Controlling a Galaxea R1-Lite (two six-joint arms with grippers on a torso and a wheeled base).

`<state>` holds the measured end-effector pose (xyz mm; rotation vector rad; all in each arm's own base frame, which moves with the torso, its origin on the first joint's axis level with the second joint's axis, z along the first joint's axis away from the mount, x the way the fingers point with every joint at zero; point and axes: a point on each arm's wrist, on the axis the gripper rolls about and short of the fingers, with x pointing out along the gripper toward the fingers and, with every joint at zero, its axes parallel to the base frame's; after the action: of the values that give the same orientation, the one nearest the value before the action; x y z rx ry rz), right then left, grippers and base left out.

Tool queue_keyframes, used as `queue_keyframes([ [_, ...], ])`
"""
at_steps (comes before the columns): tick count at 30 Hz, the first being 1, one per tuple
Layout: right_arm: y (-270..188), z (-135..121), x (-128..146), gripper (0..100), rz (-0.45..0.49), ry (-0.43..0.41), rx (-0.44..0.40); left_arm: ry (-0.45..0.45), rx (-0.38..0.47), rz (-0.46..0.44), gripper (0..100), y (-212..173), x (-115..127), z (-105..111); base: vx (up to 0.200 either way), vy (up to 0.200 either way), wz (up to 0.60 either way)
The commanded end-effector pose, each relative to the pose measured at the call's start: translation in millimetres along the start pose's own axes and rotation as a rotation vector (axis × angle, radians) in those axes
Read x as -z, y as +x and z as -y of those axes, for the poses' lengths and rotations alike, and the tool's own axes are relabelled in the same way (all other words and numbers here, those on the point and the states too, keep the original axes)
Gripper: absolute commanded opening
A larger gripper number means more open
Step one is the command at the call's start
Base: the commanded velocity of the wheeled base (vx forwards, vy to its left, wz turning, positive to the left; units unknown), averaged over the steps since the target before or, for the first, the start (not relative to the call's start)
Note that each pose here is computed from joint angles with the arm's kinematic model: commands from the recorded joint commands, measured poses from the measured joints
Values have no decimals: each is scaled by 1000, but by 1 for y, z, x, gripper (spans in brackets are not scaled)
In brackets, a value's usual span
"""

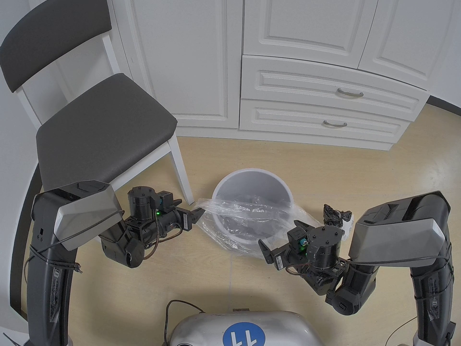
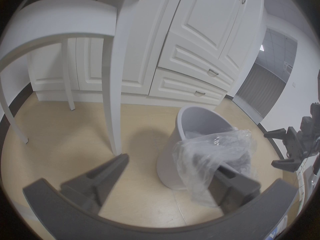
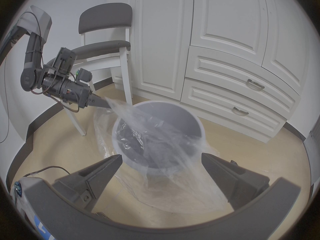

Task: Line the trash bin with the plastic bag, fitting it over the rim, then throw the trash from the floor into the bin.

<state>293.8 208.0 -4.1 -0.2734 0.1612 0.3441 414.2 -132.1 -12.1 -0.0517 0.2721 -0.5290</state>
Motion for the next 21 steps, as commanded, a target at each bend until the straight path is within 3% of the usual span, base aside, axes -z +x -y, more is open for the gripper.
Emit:
queue_keyframes([
  [1, 4, -4, 6, 100, 2, 0, -2, 4, 3, 19, 100, 0, -2, 1, 0, 0, 0],
  [21, 36, 8, 10, 100, 52, 73, 62, 3, 4, 8, 100, 0, 3, 1, 0, 0, 0],
])
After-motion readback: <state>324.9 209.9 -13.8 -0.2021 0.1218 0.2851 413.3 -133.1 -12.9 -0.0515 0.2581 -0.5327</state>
